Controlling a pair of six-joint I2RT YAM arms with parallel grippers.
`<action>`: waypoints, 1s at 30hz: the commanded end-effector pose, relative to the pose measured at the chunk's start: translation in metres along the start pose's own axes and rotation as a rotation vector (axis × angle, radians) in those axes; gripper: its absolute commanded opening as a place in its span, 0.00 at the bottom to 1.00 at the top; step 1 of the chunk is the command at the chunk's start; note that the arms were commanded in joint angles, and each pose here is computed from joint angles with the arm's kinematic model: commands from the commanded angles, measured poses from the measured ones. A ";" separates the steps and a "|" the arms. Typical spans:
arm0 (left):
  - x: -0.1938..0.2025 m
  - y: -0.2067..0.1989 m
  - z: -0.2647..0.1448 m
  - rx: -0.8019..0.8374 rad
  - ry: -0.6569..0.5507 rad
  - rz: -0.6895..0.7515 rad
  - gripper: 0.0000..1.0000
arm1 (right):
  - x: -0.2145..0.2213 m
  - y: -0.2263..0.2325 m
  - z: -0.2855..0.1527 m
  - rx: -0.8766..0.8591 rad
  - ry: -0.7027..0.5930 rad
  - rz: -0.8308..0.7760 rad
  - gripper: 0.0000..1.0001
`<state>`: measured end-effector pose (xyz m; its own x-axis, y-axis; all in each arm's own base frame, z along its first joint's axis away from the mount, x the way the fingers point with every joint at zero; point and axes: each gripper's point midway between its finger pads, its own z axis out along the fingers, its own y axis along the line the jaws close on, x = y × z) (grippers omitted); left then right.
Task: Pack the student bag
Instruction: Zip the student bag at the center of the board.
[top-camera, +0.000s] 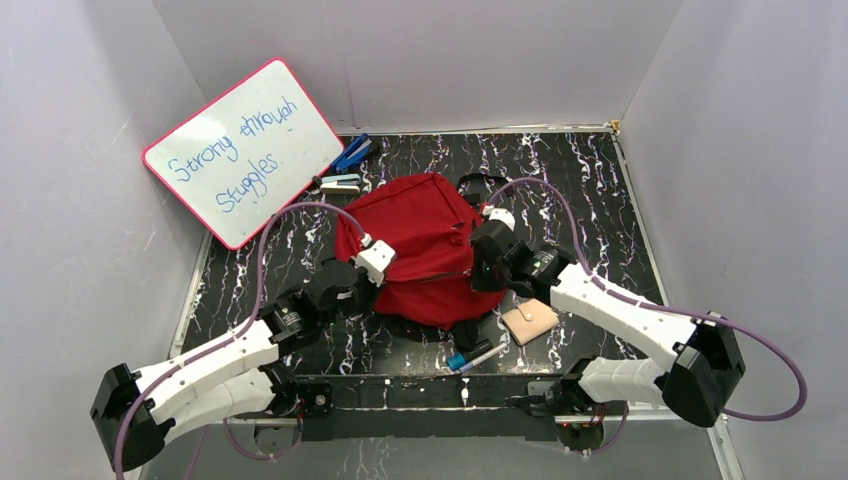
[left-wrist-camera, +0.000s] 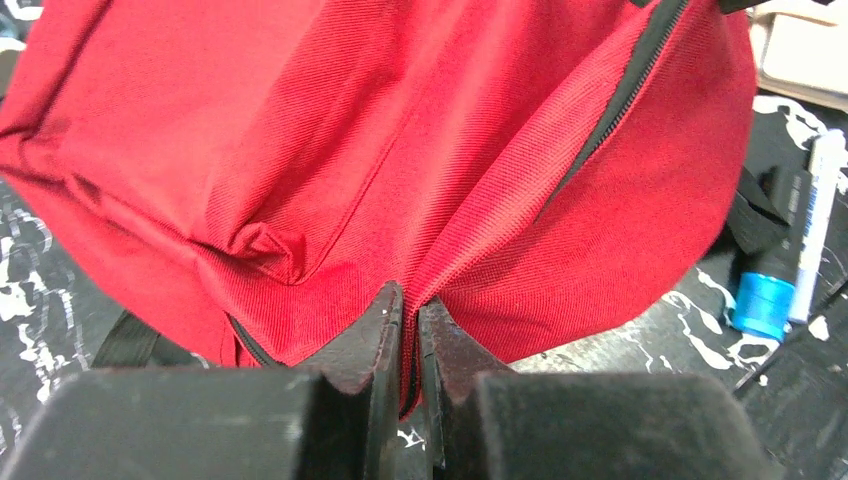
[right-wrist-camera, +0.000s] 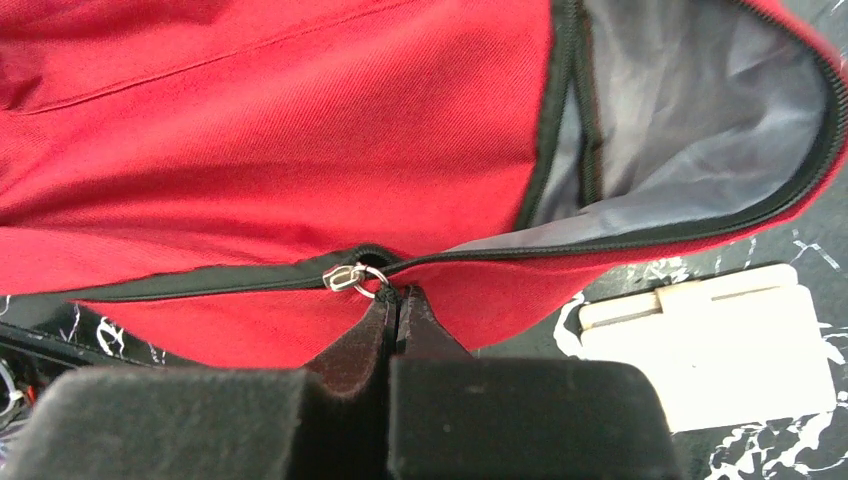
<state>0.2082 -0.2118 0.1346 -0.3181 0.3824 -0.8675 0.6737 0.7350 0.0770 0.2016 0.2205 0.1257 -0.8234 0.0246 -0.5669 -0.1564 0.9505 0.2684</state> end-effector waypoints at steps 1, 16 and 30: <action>0.003 0.062 -0.025 -0.323 0.020 -0.019 0.00 | -0.005 -0.063 -0.008 0.250 0.054 -0.090 0.00; -0.055 -0.004 -0.033 0.104 -0.205 0.099 0.59 | -0.018 0.010 -0.006 -0.242 0.078 -0.285 0.00; -0.074 -0.087 0.037 0.523 -0.162 0.163 0.67 | -0.013 0.018 -0.013 -0.332 0.060 -0.348 0.00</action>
<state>0.2006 -0.2987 0.1654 -0.1629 0.3782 -0.9113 0.9207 0.3903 -0.0025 0.1951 0.2265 0.1301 -0.7750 -0.3221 -0.5438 -0.5401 0.7844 0.3051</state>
